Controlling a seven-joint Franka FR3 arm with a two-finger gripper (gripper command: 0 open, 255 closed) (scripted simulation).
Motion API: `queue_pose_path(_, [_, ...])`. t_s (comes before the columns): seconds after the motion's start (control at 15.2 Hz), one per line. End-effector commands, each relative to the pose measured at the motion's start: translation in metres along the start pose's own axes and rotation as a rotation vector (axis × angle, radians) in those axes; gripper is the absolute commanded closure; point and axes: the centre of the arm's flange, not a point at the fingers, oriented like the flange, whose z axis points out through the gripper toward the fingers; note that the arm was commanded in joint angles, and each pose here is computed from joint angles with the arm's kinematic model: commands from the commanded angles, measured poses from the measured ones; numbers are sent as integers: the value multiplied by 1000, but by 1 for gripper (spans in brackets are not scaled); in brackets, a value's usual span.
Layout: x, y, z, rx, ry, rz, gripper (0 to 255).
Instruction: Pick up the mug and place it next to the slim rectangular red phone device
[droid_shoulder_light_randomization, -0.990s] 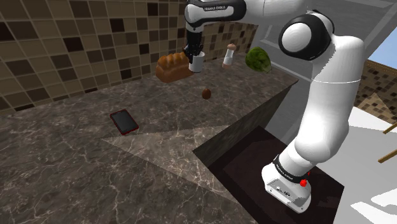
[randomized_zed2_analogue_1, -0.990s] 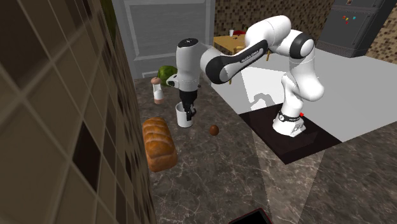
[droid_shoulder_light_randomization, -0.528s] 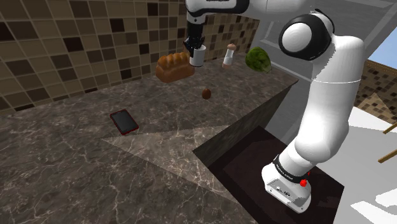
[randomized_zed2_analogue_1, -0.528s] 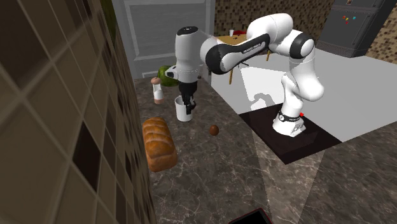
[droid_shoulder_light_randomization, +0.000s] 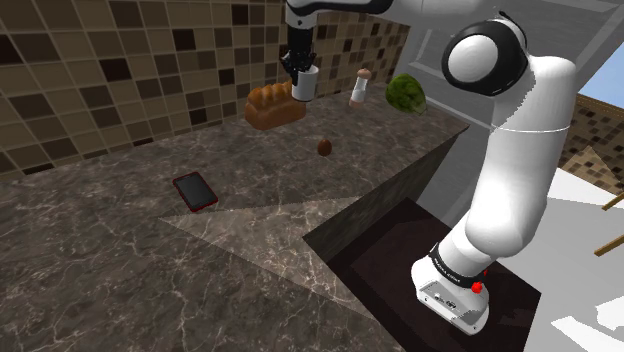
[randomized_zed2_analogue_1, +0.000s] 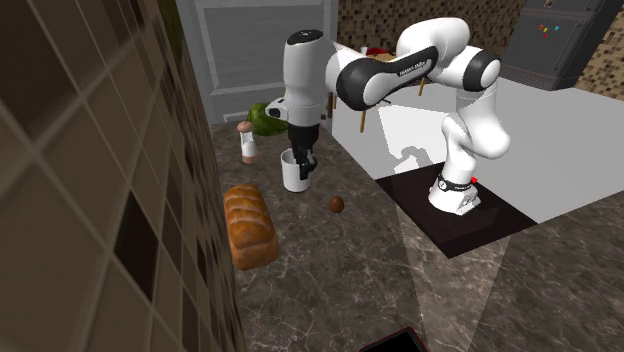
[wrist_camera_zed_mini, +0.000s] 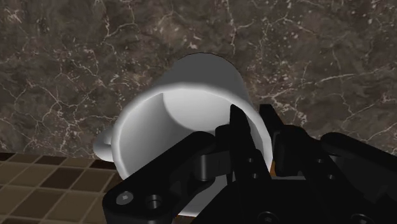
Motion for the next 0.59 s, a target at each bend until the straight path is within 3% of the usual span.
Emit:
queue_pose_path(0.0, [-7, -25, -2, 0, 0, 1, 255])
queue_pose_path(0.53, [-32, -127, -10, 0, 0, 1, 255])
